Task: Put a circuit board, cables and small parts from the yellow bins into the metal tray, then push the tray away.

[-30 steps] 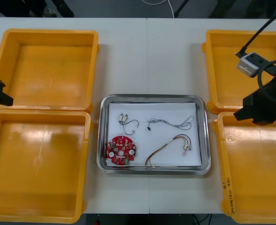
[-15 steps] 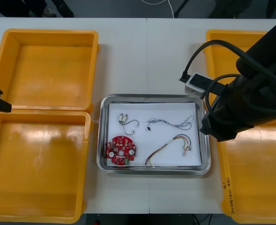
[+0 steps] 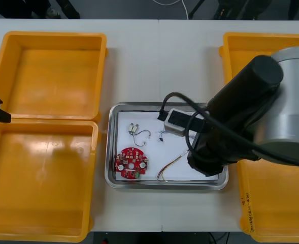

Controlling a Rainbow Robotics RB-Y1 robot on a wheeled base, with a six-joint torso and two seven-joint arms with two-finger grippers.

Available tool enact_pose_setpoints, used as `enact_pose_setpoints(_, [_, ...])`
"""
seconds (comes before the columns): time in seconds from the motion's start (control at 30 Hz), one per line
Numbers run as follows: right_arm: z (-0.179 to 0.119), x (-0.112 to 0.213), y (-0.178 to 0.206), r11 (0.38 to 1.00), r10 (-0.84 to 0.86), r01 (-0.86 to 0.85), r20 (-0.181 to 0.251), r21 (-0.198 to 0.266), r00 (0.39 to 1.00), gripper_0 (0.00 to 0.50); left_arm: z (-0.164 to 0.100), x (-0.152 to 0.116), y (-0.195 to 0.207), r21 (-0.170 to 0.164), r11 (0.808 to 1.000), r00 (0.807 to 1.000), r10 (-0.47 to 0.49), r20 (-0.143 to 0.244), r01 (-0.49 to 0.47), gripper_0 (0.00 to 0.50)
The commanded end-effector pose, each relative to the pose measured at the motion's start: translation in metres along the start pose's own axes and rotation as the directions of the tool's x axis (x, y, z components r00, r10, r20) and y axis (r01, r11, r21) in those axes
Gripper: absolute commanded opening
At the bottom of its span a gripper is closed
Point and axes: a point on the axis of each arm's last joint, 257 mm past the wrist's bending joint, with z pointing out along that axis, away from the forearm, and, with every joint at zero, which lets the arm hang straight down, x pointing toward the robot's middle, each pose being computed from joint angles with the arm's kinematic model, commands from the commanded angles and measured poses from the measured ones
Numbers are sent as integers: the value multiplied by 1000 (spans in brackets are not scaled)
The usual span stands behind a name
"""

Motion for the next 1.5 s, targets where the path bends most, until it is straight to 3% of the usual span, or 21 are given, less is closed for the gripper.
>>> enact_pose_setpoints(0.03, [12, -36, 34, 989, -146, 145, 48, 26, 988, 500, 10, 12, -6, -20, 994, 994, 102, -26, -103, 500])
enact_pose_setpoints(0.27, [46, -46, 64, 976, -216, 217, 60, 2, 974, 500, 15, 15, -7, -31, 993, 993, 114, -41, -115, 500])
enact_pose_setpoints(0.63, [89, -34, 77, 961, -277, 278, 29, -6, 960, 500, 15, 15, -7, -31, 993, 993, 114, -41, -115, 500])
enact_pose_setpoints(0.73, [96, -32, 82, 959, -283, 283, 25, -16, 959, 500, 15, 15, -7, -31, 993, 993, 114, -41, -115, 500])
enact_pose_setpoints(1.0, [111, -28, 85, 948, -319, 318, 10, 22, 948, 500, 15, 15, -7, -31, 993, 993, 114, -41, -115, 500])
enact_pose_setpoints(1.37, [126, -16, 90, 932, -360, 360, -5, 37, 933, 500, 15, 15, -7, -31, 993, 993, 114, -41, -115, 500])
enact_pose_setpoints(1.5, [130, -9, 94, 930, -367, 367, -7, 26, 930, 500, 15, 15, -7, -31, 993, 993, 114, -41, -115, 500])
